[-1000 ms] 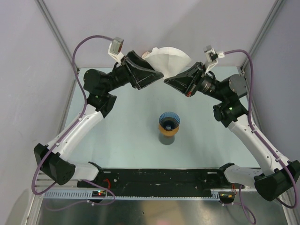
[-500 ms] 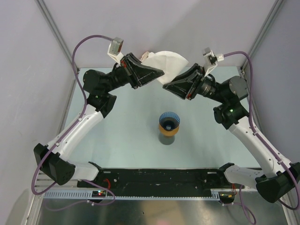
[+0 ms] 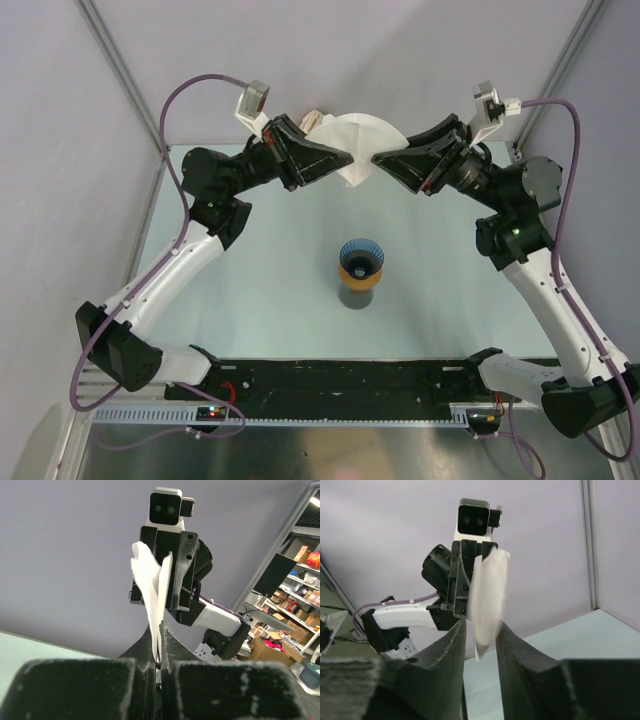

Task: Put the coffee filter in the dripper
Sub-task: Adjust the coffee filter.

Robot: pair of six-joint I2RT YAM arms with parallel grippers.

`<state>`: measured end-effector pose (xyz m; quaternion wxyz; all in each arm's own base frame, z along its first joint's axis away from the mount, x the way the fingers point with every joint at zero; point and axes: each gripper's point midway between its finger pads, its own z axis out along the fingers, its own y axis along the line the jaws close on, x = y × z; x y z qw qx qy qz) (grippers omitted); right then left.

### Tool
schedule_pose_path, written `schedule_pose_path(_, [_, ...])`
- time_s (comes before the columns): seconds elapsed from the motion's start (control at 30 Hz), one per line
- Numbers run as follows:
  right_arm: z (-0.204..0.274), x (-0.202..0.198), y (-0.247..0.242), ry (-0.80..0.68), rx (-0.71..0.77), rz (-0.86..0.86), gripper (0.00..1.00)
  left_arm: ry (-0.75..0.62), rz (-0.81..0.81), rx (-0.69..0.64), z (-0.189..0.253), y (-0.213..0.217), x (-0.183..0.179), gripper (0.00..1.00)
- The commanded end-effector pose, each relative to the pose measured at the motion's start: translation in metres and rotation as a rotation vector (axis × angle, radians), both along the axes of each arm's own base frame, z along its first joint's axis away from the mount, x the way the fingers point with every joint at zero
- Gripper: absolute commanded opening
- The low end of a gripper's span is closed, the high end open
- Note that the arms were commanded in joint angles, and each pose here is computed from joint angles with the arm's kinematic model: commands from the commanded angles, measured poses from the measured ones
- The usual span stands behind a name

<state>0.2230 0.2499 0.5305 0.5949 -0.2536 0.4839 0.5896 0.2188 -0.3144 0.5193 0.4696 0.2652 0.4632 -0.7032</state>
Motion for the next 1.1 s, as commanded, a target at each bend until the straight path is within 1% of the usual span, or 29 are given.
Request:
schedule_pose_path(0.0, [0.026, -0.007, -0.007, -0.053, 0.041, 0.001, 0.21, -0.079, -0.025, -0.028, 0.016, 0.003, -0.015, 0.0])
schedule_pose_path(0.03, [0.027, -0.008, -0.008, -0.065, 0.039, -0.001, 0.11, -0.08, -0.019, -0.029, 0.017, 0.003, -0.015, 0.0])
schedule_pose_path(0.07, [0.028, -0.01, -0.009, -0.076, 0.037, -0.002, 0.05, -0.08, -0.014, -0.03, 0.016, 0.004, -0.014, 0.0])
schedule_pose_path(0.1, [0.029, -0.01, -0.011, -0.084, 0.035, -0.008, 0.03, -0.077, -0.006, -0.033, 0.016, 0.005, -0.012, 0.0])
schedule_pose_path(0.2, [0.031, -0.01, -0.016, -0.088, 0.038, -0.028, 0.0, -0.074, -0.001, -0.035, 0.016, 0.006, -0.011, 0.0])
schedule_pose_path(0.27, [0.032, -0.009, -0.018, -0.088, 0.041, -0.038, 0.15, -0.072, -0.005, -0.033, 0.016, 0.006, -0.012, 0.0])
schedule_pose_path(0.3, [0.033, -0.009, -0.019, -0.088, 0.042, -0.042, 0.16, -0.071, -0.007, -0.03, 0.014, 0.005, -0.012, 0.0])
schedule_pose_path(0.33, [0.033, -0.01, -0.019, -0.089, 0.043, -0.042, 0.08, -0.07, -0.009, -0.028, 0.014, 0.005, -0.012, 0.0])
schedule_pose_path(0.37, [0.033, -0.01, -0.019, -0.089, 0.041, -0.04, 0.04, -0.07, -0.008, -0.028, 0.014, 0.005, -0.012, 0.0])
schedule_pose_path(0.43, [0.032, -0.01, -0.019, -0.096, 0.035, -0.038, 0.01, -0.071, -0.005, -0.028, 0.013, 0.006, -0.012, 0.0])
schedule_pose_path(0.47, [0.032, -0.011, -0.019, -0.103, 0.03, -0.036, 0.01, -0.076, -0.005, -0.028, 0.013, 0.006, -0.012, 0.02])
schedule_pose_path(0.53, [0.03, -0.012, -0.019, -0.113, 0.018, -0.038, 0.0, -0.085, -0.002, -0.026, 0.013, 0.007, -0.013, 0.2])
schedule_pose_path(0.6, [0.026, -0.01, -0.02, -0.114, 0.002, -0.043, 0.0, -0.089, 0.01, -0.016, 0.011, 0.009, -0.014, 0.43])
schedule_pose_path(0.63, [0.024, -0.01, -0.021, -0.116, -0.005, -0.046, 0.0, -0.086, 0.027, 0.002, 0.009, 0.011, -0.013, 0.57])
schedule_pose_path(0.67, [0.02, -0.009, -0.023, -0.122, -0.02, -0.051, 0.0, -0.078, 0.046, 0.024, 0.005, 0.015, -0.01, 0.66])
schedule_pose_path(0.7, [0.016, -0.01, -0.024, -0.121, -0.035, -0.056, 0.0, -0.069, 0.072, 0.055, -0.001, 0.02, -0.008, 0.73])
schedule_pose_path(0.77, [0.005, -0.01, -0.029, -0.144, -0.077, -0.079, 0.0, -0.064, 0.135, 0.129, -0.015, 0.035, -0.002, 0.79])
schedule_pose_path(0.87, [-0.02, -0.018, -0.031, -0.186, -0.172, -0.073, 0.0, -0.098, 0.251, 0.284, -0.046, 0.061, 0.005, 0.83])
schedule_pose_path(0.97, [-0.047, -0.03, -0.031, -0.239, -0.283, -0.045, 0.0, -0.205, 0.377, 0.431, -0.064, 0.087, 0.004, 0.88])
schedule_pose_path(1.07, [-0.067, -0.044, -0.03, -0.258, -0.356, 0.001, 0.0, -0.286, 0.416, 0.531, -0.064, 0.1, -0.001, 0.89])
